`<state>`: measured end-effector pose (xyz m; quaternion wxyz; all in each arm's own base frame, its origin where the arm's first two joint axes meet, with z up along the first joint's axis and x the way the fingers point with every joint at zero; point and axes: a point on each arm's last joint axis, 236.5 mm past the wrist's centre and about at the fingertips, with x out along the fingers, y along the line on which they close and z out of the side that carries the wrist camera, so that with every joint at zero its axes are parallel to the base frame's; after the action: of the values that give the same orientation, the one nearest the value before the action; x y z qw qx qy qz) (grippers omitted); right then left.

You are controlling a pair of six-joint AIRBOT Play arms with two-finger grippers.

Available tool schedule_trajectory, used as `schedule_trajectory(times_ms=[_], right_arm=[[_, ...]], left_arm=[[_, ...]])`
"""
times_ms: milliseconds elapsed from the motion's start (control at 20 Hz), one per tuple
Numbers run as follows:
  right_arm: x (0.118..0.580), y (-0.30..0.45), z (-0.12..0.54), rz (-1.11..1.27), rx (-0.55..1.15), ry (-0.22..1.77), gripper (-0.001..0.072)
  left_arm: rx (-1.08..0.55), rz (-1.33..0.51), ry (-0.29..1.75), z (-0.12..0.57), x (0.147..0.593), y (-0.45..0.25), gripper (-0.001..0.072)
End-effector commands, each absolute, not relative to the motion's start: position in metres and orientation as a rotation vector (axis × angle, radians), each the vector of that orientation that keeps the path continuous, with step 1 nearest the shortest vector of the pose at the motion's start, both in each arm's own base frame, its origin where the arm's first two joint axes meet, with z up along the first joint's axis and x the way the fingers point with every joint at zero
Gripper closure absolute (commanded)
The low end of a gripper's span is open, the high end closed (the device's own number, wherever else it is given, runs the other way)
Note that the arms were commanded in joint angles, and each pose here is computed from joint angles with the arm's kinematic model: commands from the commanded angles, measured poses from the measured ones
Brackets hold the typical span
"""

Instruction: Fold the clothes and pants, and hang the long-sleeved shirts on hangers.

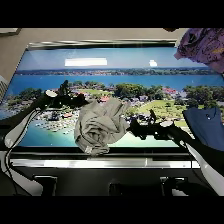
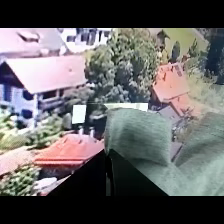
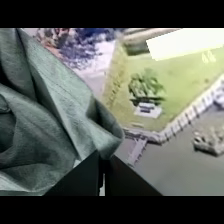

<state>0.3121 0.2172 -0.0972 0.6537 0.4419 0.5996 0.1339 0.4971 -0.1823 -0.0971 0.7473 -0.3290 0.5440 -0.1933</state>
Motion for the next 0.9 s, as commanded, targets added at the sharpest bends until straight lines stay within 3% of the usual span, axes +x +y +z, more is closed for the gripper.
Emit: schedule_trajectory(times_ms=[0,200,400,600,850], right_arm=[[0.335,0.210,-0.061,0.352,0.930,1.198,0.0681],[0.393,0.187,0.053,0.384,0.736,0.877,0.0682],[0.436,0.150,0.232,0.362,0.434,0.510,0.0682],[0.407,0.101,0.421,0.267,0.218,0.145,0.0681],[0.286,0.047,0.575,0.167,0.132,-0.226,0.0680]], left_arm=[[-0.711,-0.501,1.147,-0.056,0.510,-0.183,0.0687],[-0.575,-0.418,0.951,0.054,0.549,-0.131,0.0689],[-0.372,-0.310,0.599,0.238,0.542,-0.072,0.0689],[-0.212,-0.169,0.229,0.417,0.453,-0.030,0.0689],[-0.188,0.012,-0.064,0.531,0.293,0.008,0.0688]])
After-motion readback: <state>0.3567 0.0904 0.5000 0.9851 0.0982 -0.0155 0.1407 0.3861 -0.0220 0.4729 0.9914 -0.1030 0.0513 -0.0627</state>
